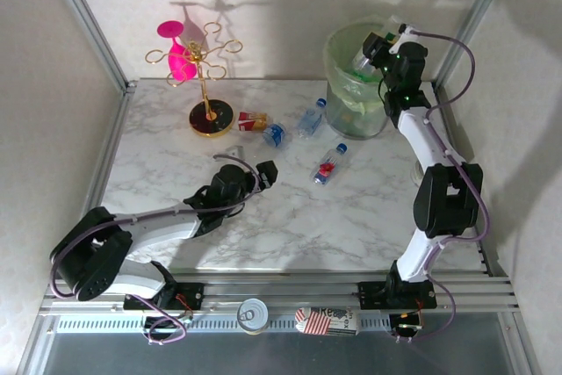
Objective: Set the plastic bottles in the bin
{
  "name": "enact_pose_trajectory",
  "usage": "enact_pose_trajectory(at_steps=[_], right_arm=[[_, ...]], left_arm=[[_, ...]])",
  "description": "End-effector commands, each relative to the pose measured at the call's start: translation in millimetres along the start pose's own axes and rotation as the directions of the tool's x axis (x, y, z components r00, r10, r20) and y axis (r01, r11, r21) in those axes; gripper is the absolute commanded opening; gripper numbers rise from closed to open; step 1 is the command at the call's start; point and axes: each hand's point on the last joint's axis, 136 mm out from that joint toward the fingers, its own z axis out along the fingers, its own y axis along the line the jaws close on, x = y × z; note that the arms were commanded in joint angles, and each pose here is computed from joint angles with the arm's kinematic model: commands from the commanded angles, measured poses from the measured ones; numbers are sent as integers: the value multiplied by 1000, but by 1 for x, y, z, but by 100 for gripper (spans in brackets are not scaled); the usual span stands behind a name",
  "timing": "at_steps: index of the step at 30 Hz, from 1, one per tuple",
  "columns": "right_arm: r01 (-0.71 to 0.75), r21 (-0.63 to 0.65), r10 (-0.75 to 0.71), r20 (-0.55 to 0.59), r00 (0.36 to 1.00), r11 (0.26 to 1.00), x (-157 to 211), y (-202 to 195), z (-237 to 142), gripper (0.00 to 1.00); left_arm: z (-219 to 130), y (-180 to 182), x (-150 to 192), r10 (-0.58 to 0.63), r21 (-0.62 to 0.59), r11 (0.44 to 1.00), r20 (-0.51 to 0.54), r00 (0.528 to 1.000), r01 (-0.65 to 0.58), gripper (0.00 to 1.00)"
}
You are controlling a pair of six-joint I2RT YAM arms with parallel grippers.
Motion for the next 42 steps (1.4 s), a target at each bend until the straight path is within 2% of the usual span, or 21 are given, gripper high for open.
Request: enact_pose_trajectory(at_steps=[1,3,4,5,14,21,28,33,37,42], right_arm=[[35,-3,-35,-20,999,999,-4,3,5,69],[50,7,-50,-14,999,999,-9,3,4,82],[60,12,-60,-7,998,998,-14,4,3,95],[68,16,-68,-2,998,998,-19,5,1,99],[121,62,-127,95,987,991,-70,16,-46,99],[86,13,-87,143,986,996,-80,27,-105,99],[20,-102,-13,64,998,995,-39,35,-155,99],[-59,-138,56,-30,998,989,6,29,-185,99],[-120,-125,106,-110,988,985,44,18,-202,99],[-167,-47,154,-202,967,985,94,-6,-211,99]], left_arm=[[8,-13,4,15,39,999,-55,998,-13,100],[13,-18,8,21,56,998,-80,997,-17,100],[15,-20,10,25,63,998,-94,995,-19,100],[17,-23,12,29,72,997,-105,994,-21,100],[34,-42,23,75,97,993,-158,985,-60,100],[44,-65,27,125,154,983,-180,976,-98,100],[61,-94,43,229,221,959,-236,944,-178,100],[80,-109,66,331,245,934,-322,887,-259,100],[96,-117,86,398,245,914,-383,834,-323,100],[113,-120,103,453,215,892,-422,785,-398,99]])
